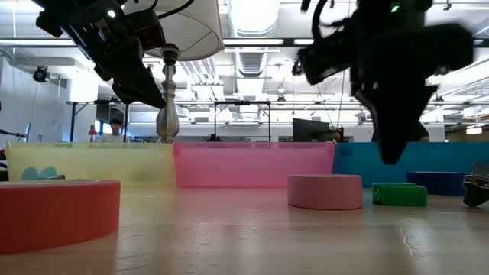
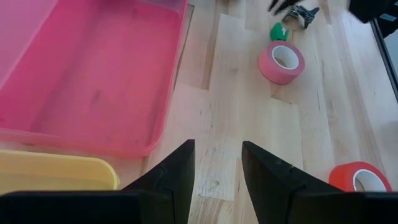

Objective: Pick and place Stapler, Stapler remover, tape
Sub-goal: Put the green stapler into the yellow bin

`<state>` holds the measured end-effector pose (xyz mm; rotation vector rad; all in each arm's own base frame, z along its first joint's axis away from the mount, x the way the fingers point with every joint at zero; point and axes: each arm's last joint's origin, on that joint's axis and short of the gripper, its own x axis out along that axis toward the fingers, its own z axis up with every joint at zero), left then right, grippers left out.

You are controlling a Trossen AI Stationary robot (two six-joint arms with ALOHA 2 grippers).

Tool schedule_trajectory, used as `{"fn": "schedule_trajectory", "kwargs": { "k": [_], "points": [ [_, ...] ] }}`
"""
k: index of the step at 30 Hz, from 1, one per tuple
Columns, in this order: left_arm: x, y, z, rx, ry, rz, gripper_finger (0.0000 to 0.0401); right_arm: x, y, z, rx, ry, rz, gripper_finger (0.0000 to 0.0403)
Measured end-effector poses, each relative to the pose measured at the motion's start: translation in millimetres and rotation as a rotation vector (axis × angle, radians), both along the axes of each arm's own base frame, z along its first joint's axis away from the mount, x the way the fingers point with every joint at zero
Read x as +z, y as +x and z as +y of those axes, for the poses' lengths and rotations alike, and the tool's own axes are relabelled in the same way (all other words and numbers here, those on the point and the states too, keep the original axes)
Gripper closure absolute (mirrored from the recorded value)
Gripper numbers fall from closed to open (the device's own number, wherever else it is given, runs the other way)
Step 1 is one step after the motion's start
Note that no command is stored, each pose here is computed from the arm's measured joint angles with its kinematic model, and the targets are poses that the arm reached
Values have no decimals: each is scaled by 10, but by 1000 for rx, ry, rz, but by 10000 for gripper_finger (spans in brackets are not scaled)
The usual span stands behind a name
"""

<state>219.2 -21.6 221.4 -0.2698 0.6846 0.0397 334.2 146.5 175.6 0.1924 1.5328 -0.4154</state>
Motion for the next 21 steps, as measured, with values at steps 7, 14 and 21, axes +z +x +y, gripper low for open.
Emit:
{"fn": "schedule_trajectory", "kwargs": {
  "k": [7, 14, 21],
  "points": [
    [0, 0, 0, 0, 0, 0, 266, 47, -69, 219, 6, 28, -14, 281],
    [0, 0, 0, 0, 0, 0, 266, -83, -97, 225, -8, 16, -4, 230],
    [-1, 0, 1, 0, 0, 1, 266, -211, -49, 190, -18, 57, -62, 222]
  ]
}}
